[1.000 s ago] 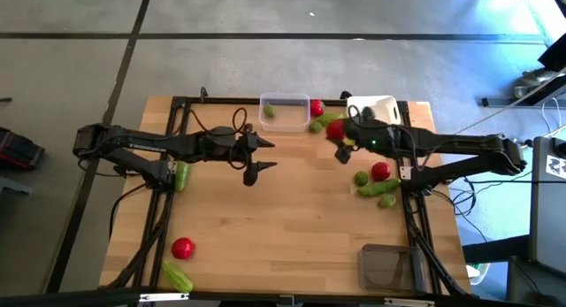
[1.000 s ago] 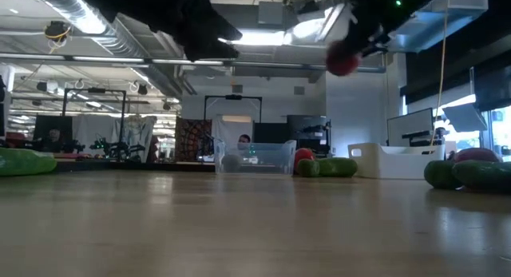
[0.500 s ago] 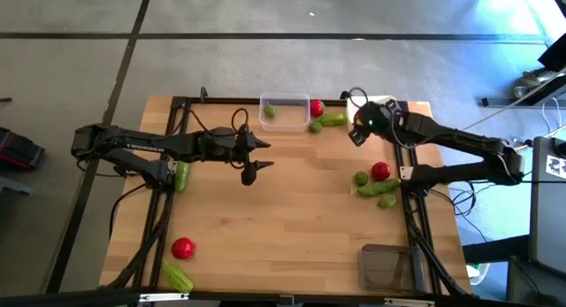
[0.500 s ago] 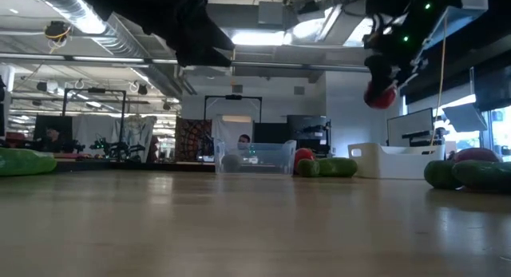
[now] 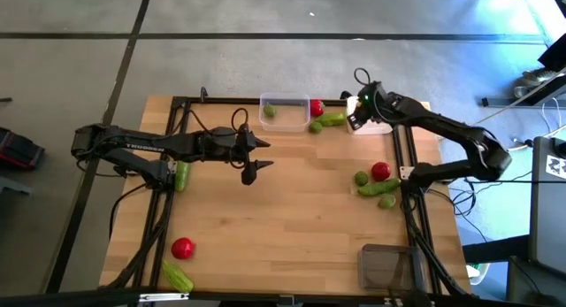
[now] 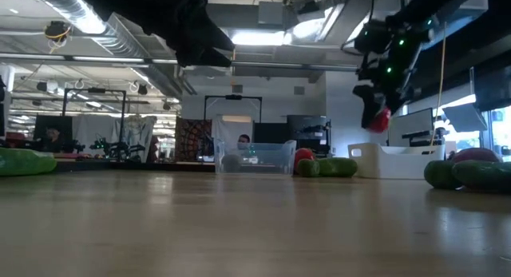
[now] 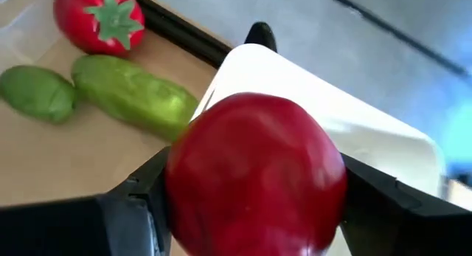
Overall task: Sort produce into baskets
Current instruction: Put the red tomato into the white bin
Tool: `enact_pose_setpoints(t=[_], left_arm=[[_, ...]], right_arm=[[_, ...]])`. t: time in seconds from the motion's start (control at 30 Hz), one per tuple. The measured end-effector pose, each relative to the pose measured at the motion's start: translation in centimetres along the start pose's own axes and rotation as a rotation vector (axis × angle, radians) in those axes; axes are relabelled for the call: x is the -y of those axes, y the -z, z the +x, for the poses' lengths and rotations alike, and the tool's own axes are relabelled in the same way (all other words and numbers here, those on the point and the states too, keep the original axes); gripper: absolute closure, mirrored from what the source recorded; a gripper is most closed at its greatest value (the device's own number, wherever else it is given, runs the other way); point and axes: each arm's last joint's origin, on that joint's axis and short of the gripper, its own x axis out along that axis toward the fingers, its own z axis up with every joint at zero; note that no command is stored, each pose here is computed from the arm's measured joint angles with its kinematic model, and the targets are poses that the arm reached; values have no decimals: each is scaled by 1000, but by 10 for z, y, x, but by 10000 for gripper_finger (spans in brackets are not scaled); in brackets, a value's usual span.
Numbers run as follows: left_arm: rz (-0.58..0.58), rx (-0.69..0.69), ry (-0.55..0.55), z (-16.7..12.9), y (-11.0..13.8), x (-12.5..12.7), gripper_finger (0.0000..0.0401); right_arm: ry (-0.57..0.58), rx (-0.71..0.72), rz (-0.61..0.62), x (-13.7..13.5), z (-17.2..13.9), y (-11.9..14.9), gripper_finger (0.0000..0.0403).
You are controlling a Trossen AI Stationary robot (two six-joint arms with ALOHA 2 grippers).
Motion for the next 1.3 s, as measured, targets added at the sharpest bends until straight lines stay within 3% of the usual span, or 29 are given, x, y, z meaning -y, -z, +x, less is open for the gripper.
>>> enact_pose_setpoints(t=[0.3,0.6,0.97,1.3], left_arm=[[0,1,-4,0,0,0,111],[0,1,-4,0,0,0,111],[0,0,-4,0,0,0,111],[0,1,-7,0,0,0,111]], right_arm=[[-13,-77,60,20,50,-6,145],[-4,-142,80,27,78,-2,133],[39,-161,50,26,83,0,57],[61,-94,17,32,58,-5,46]])
